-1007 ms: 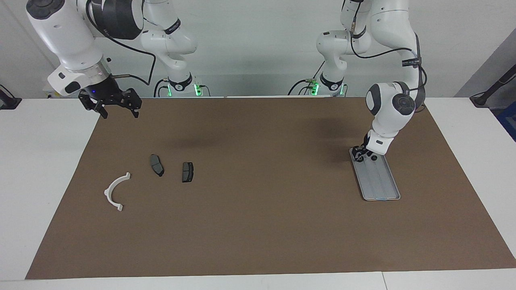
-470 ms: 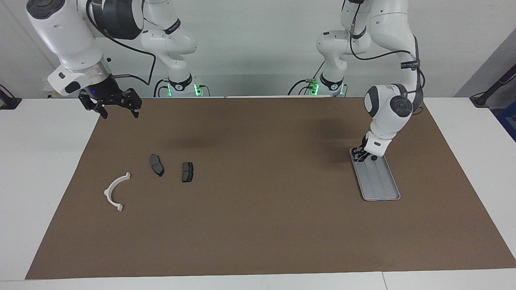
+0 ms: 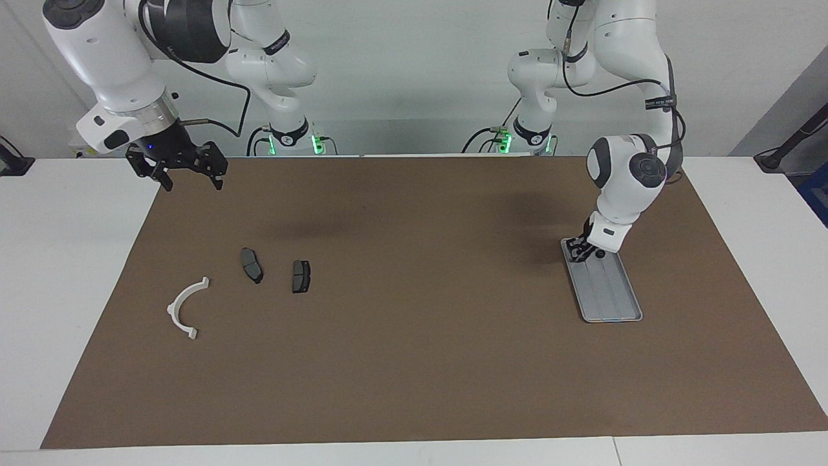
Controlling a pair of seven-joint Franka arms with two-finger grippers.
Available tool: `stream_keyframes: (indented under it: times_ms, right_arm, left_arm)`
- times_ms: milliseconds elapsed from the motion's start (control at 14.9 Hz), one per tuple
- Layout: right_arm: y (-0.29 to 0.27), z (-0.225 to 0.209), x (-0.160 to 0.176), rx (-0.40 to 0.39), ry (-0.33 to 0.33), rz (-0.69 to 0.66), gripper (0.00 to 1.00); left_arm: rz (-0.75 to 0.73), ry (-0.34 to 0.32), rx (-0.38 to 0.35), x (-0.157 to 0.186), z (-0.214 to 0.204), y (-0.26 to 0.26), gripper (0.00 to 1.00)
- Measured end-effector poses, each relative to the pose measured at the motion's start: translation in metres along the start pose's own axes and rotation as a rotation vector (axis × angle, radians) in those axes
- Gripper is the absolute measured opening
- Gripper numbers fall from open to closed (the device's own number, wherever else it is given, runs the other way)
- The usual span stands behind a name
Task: Place bearing gear from tray to pile
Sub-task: 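Close the left gripper on the bearing and lift it, then carry the bearing with the left gripper to the table center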
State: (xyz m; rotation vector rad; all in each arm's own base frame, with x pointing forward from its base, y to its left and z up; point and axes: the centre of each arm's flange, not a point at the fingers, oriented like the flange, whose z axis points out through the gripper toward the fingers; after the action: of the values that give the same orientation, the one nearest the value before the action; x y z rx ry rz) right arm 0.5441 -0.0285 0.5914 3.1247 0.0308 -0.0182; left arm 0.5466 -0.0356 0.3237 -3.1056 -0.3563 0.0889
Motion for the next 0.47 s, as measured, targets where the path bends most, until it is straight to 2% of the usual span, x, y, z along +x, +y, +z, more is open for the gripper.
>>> stream_keyframes:
  times_ms: [201,470]
  right_arm:
    - [-0.011,0.0,0.003,-0.001,0.02,0.002,1.0]
    - [-0.013,0.005,0.004,-0.001,0.025,0.002,1.0]
  left_arm:
    - [-0.079,0.017,-0.039,0.009,-0.041,0.037,0.35]
    - [-0.172,0.038,-0.057,-0.009,-0.06,0.116,0.35]
